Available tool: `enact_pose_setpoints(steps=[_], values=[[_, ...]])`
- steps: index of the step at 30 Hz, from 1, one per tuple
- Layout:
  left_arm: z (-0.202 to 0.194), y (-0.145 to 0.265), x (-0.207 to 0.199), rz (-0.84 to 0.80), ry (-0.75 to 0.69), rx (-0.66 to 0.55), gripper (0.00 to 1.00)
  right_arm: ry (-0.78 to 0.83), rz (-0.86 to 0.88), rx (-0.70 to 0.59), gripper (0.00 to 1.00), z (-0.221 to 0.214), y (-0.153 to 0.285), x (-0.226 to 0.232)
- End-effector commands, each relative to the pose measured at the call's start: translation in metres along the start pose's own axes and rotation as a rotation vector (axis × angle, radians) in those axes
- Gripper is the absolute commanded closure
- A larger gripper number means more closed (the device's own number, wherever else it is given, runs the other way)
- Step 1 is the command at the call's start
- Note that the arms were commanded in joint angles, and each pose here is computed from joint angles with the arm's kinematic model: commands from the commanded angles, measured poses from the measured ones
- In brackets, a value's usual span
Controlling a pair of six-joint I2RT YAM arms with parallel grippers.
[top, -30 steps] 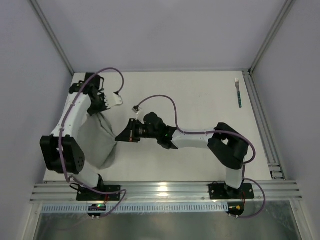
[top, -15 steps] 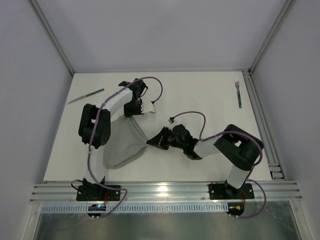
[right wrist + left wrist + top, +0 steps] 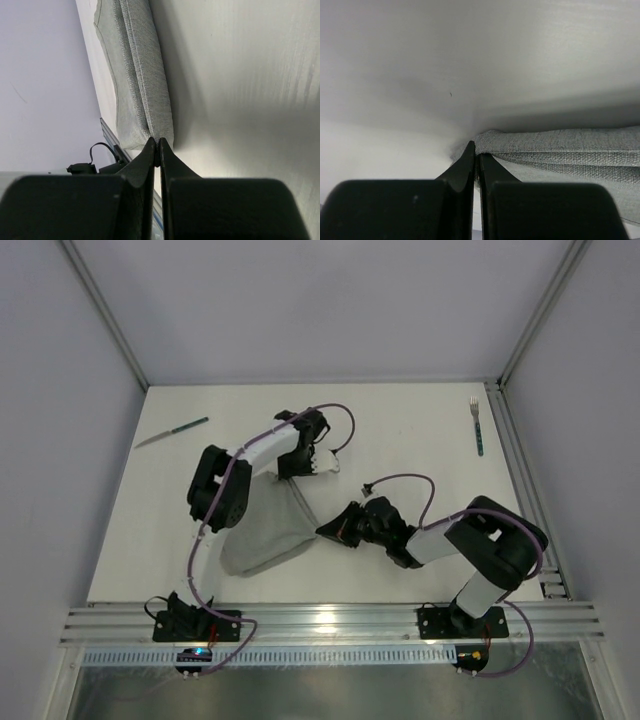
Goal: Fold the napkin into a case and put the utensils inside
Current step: Turn over the upper triangle folded napkin at the center of the board, then move the lower triangle-folded napkin to the center of the board.
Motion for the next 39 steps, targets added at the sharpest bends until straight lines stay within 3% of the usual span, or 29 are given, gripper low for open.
enact_pose_setpoints(steps=[1,5,8,12,14,19,24,28,29,32,39], values=[[0.015,0.017,0.017,0.118,0.036,-0.037,0.99,0.047,-0.045,0.008,0.97,-0.002,0.013,-0.007],[0.025,0.020,0.020,0.146,0.051,-0.069,0.84,0.061,-0.108,0.004,0.95,0.002,0.017,-0.014],[0.028,0.027,0.028,0.193,0.073,-0.088,0.69,0.050,-0.142,0.028,0.85,0.004,0.018,-0.022],[0.031,0.045,0.039,0.252,0.093,-0.126,0.56,0.030,-0.186,0.028,0.64,0.008,0.022,-0.029],[0.033,0.063,0.045,0.297,0.105,-0.158,0.42,0.038,-0.188,0.024,0.56,0.011,0.024,-0.027],[0.021,0.117,0.048,0.362,0.182,-0.229,0.41,0.229,-0.236,0.023,0.50,0.021,0.029,-0.002],[-0.045,0.150,0.009,0.243,0.444,-0.249,0.48,0.418,-0.280,0.032,0.48,0.038,0.027,0.026],[-0.111,0.135,-0.035,0.120,0.665,-0.206,0.53,0.478,-0.337,0.113,0.48,0.041,0.010,0.020],[-0.131,0.112,-0.051,0.071,0.729,-0.174,0.52,0.481,-0.337,0.114,0.47,0.041,0.008,0.018],[-0.159,0.090,-0.086,0.028,0.815,-0.130,0.47,0.515,-0.345,0.153,0.45,0.042,-0.002,0.014],[-0.187,0.051,-0.103,0.044,0.978,-0.103,0.46,0.537,-0.332,0.240,0.47,0.038,-0.017,0.003]])
Point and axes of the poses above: each gripper's point midway between its finger pads, its own y axis back along the fingers, its own x axis along the line the jaws close on, z = x × y, the point moved 7 cm from there along y, back along the fingers, and after that the axes turned 10 degrees about -y, right-handed, at the moved point
